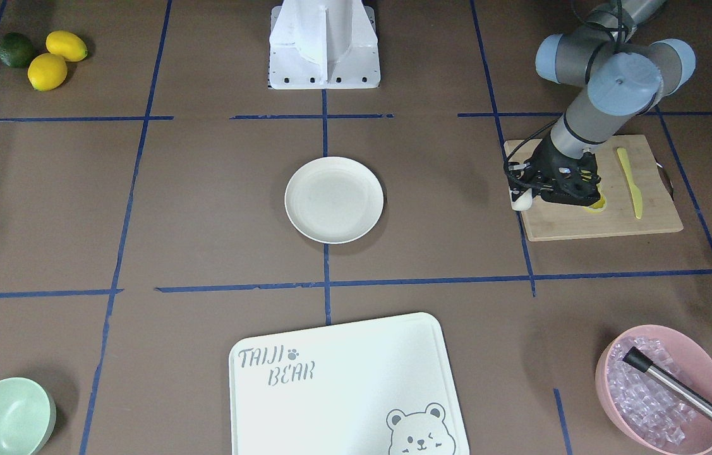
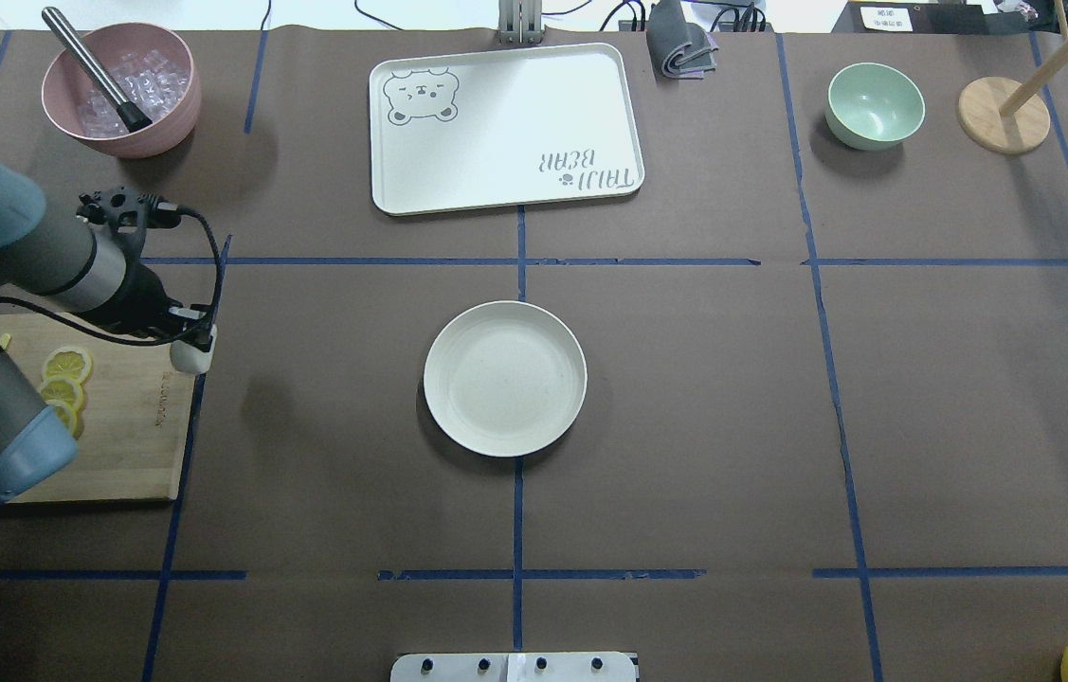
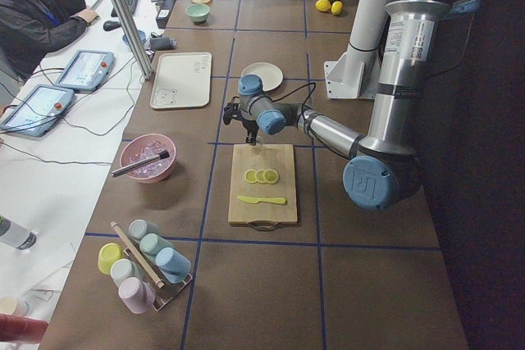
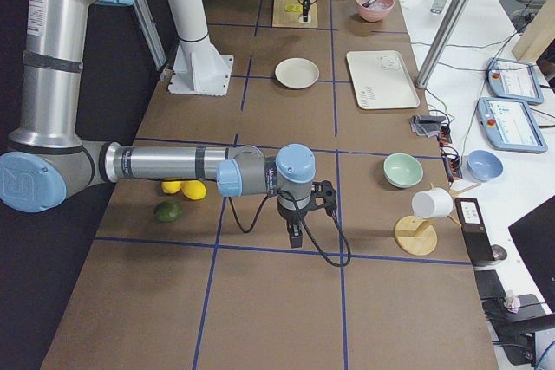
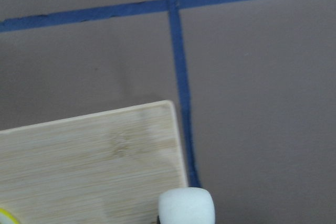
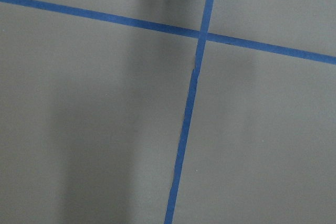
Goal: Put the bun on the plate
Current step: 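Carry the bun with the left gripper over the white plate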
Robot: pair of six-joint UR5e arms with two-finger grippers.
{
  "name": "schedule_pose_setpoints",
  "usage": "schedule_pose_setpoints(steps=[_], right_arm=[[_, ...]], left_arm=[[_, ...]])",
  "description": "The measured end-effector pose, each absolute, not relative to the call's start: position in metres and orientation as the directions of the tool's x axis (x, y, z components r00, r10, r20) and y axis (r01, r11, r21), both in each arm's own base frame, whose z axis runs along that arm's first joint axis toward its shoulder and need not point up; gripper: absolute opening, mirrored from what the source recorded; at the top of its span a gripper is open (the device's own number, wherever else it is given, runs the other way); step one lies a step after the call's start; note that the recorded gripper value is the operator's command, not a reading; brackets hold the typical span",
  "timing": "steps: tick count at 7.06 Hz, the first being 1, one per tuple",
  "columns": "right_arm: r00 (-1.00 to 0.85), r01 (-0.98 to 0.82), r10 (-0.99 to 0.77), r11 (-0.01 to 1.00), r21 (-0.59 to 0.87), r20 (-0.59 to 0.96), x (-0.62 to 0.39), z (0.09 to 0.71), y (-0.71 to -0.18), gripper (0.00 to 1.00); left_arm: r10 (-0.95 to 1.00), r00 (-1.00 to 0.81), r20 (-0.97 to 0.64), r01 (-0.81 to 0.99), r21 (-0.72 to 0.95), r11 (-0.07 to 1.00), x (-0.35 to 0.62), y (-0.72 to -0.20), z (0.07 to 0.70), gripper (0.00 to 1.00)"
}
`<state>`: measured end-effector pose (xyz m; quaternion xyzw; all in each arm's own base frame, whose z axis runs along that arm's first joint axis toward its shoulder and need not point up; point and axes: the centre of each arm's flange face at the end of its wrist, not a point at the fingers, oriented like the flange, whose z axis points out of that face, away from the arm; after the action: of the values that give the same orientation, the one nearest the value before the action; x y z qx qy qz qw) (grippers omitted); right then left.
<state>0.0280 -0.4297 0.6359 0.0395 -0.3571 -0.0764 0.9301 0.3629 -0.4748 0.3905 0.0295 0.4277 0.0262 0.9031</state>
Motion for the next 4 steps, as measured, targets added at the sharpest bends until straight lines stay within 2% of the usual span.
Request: schedule_pose_setpoints(steps=[4], right_arm=[[0.733,0.114,-0.170,0.985,0.128,0.658,0.028,0.636,-0.431,1.00]], left_arm=[[-0.119,0.626,-0.771,0.107,-0.067,0.992,0.551,-0.457,0.213,0.32]])
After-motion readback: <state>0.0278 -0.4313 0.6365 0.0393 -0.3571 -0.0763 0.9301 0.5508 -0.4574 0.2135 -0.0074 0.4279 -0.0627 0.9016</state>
